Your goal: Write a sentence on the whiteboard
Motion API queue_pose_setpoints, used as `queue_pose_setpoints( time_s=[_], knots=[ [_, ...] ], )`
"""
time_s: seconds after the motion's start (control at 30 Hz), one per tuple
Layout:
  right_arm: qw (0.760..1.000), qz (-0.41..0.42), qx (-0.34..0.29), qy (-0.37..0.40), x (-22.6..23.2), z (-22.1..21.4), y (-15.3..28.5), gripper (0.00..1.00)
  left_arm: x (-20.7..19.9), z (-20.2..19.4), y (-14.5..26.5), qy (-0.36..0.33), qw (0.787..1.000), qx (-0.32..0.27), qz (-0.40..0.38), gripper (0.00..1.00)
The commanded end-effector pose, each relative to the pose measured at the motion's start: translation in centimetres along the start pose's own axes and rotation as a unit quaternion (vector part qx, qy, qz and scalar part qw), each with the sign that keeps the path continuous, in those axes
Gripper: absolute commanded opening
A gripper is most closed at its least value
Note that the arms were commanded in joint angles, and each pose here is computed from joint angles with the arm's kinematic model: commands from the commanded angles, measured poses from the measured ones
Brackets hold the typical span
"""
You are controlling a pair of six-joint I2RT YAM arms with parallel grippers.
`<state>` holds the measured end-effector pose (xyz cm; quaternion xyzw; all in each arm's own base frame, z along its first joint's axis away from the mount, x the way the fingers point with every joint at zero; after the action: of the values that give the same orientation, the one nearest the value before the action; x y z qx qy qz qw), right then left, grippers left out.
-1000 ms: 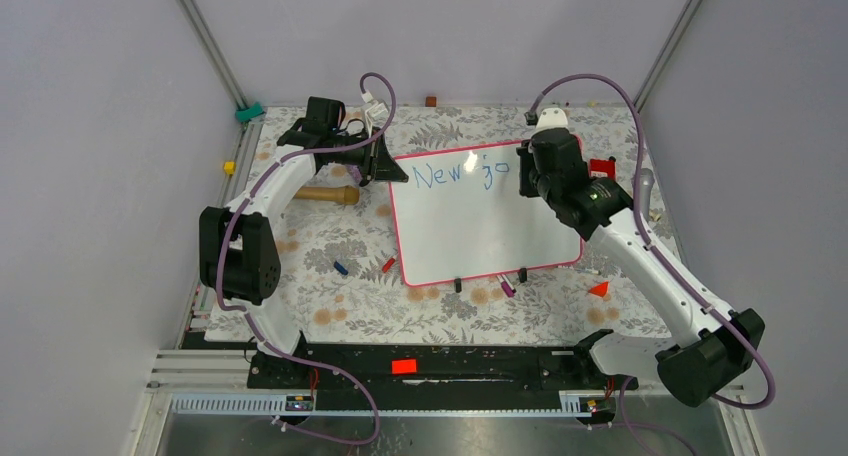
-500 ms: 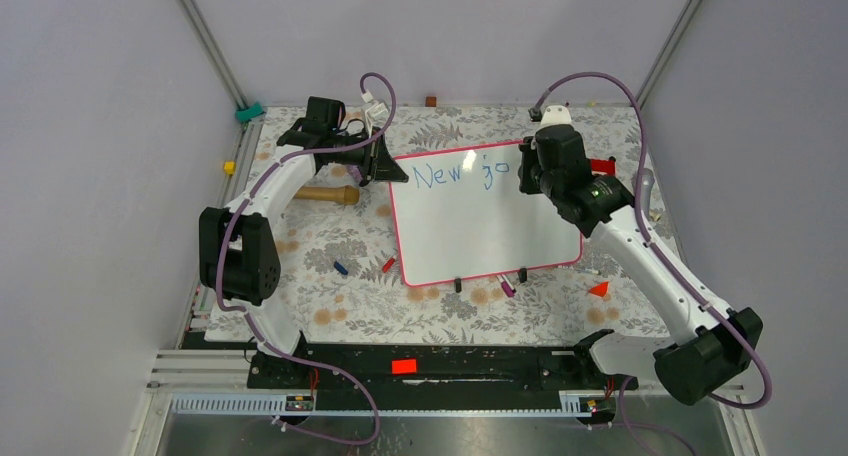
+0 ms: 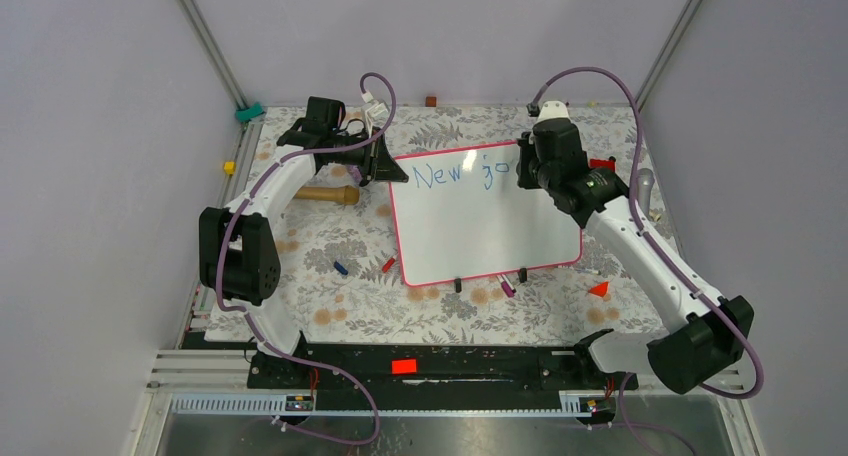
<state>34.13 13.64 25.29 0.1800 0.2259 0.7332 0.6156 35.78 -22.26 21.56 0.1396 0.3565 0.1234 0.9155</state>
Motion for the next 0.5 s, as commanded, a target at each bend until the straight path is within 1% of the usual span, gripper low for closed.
queue_pose_setpoints(
  time_s=[0.0,0.27,0.47],
  knots=[
    [0.999,0.0,-0.037,-0.02,-0.1,2.8,0.2,0.0,4.0,-1.6,0.0,-0.054,0.992,0.033,0.107,0.09],
    [0.999,-0.007,-0.024,-0.027,-0.5,1.6,-0.2,0.0,3.9,-1.5,0.1,-0.056,0.992,0.032,0.107,0.08],
    [0.999,0.003,-0.015,-0.032,-0.3,0.5,-0.1,0.0,3.8,-1.4,0.1,-0.057,0.992,0.031,0.106,0.08]
  ],
)
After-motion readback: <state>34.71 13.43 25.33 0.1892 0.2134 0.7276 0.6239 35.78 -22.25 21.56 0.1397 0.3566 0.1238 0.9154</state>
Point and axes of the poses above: each gripper's point midway between its finger pads, its own y axis back along the fingers, its own x axis along the line the jaws close on, z = x × y, the point moved 1 cm from there along y, back along the fingers, and after that the axes turned 6 degrees about y, right-handed, at the moved point
